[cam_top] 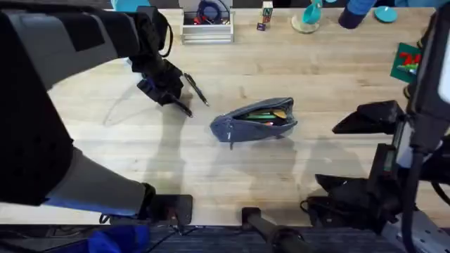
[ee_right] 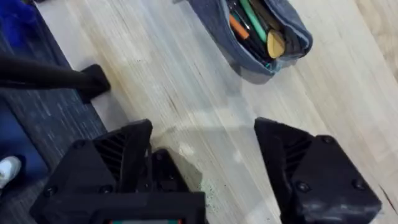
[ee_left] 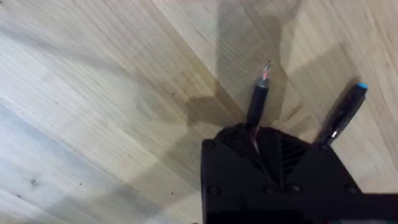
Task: Unzip the bag, pick up the pens from the table one at a time and place them inside, then zip the bag closed.
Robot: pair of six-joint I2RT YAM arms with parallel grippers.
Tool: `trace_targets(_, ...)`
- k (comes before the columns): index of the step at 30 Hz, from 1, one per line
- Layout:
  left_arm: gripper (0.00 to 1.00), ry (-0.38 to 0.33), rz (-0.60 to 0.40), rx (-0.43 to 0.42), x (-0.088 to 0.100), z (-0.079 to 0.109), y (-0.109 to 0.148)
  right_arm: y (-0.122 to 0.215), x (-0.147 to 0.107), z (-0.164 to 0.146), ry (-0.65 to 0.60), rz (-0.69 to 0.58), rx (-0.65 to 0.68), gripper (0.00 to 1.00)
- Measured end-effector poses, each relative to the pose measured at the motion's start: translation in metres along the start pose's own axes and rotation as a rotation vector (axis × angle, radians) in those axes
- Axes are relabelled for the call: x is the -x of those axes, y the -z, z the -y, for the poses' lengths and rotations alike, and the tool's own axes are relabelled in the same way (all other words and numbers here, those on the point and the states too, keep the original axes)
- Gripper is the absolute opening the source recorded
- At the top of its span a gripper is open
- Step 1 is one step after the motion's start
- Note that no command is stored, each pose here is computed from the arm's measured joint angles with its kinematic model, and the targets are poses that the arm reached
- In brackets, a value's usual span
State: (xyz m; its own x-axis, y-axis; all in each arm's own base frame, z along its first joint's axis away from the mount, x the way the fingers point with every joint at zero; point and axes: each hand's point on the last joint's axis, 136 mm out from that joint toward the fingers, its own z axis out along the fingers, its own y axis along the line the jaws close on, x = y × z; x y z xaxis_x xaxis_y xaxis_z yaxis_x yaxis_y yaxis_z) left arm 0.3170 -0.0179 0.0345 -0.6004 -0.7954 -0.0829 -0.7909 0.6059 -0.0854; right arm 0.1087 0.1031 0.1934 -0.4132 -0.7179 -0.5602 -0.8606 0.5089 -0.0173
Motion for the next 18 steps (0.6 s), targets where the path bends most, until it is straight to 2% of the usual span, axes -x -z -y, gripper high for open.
trace_targets(5, 0.043, -0.02, -0.009, 0.007, -0.002, -0.001, 0.002, 0.0, 0.0, 0.0, -0.001, 0.0, 0.0, 0.997)
trace_targets(10, 0.043, -0.104, -0.039, 0.012, -0.01, -0.004, 0.012, 0.0, 0.0, 0.0, -0.001, 0.0, 0.0, 0.998)
trace_targets(13, 0.043, -0.165, 0.008, -0.061, -0.003, 0.009, 0.039, 0.0, 0.0, 0.0, -0.001, 0.0, -0.001, 0.997)
trace_targets(16, 0.043, -0.228, 0.093, -0.164, 0.008, 0.024, 0.081, 0.0, 0.0, 0.0, -0.001, 0.0, 0.0, 0.997)
trace_targets(18, 0.043, -0.296, 0.159, -0.241, 0.013, 0.034, 0.112, 0.0, 0.0, 0.0, -0.001, 0.0, 0.0, 0.997)
